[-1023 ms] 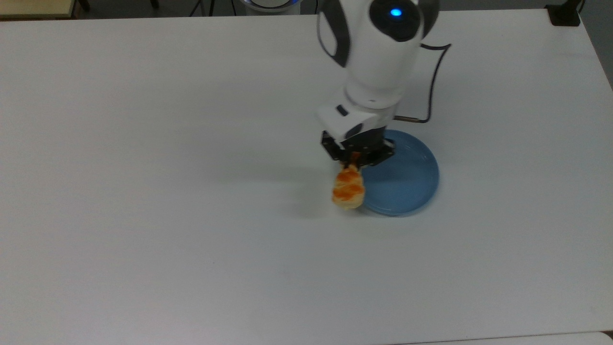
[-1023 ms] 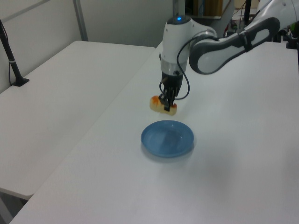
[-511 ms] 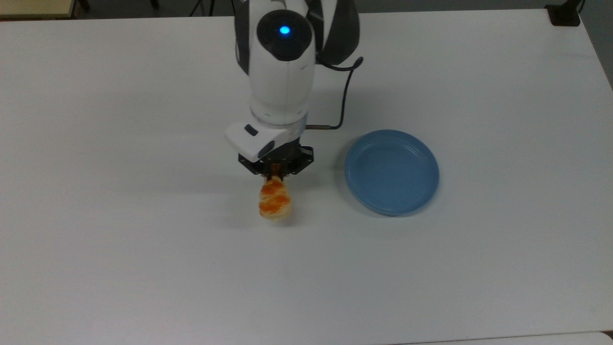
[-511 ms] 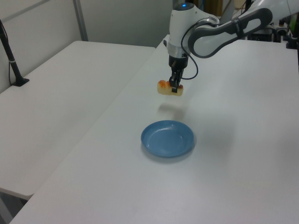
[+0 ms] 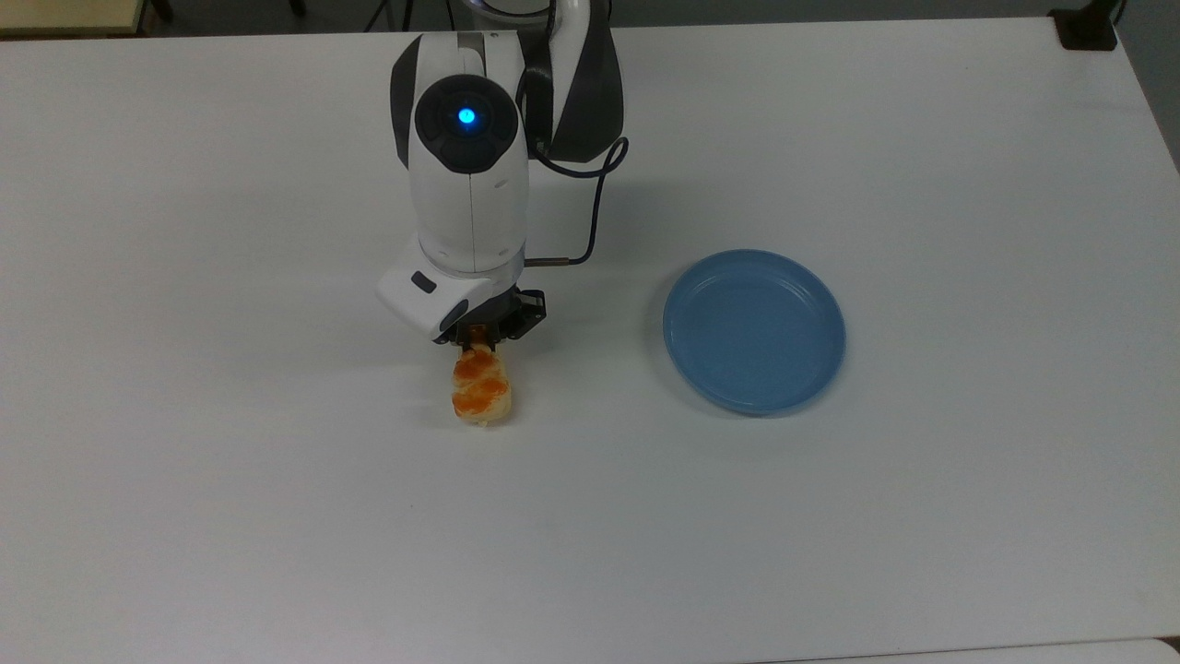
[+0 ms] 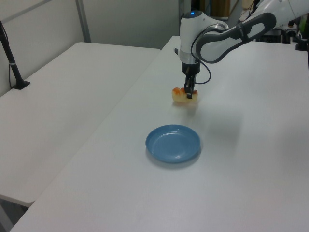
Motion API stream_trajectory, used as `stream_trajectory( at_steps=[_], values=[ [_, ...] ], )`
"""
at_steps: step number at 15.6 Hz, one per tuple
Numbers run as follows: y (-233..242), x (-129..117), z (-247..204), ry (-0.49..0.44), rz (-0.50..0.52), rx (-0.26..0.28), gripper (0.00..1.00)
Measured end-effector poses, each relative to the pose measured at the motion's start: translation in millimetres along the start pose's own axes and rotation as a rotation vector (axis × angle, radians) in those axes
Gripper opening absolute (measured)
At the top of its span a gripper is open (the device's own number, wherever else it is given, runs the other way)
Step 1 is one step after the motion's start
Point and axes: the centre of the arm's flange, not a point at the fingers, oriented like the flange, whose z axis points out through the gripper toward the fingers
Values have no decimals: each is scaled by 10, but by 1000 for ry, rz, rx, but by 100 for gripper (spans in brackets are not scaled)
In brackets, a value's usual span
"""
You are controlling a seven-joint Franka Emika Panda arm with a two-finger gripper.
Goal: Put the bread on the table
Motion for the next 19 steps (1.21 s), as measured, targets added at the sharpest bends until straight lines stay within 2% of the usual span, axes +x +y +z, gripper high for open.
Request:
stream_trajectory(
  at_steps=[4, 7, 11, 12, 15, 17, 19],
  values=[
    [-13, -34, 98, -19, -30, -9, 27],
    [-9, -68, 183, -37, -57, -44, 53],
    [-9, -74, 195, -40, -61, -49, 95],
    [-5, -66, 174, -36, -59, -50, 100],
    [37, -86, -21, -55, -6, -58, 100],
    [111, -133, -403, -65, 65, -60, 100],
    [214, -244, -965, -49, 141, -1, 100]
  ],
)
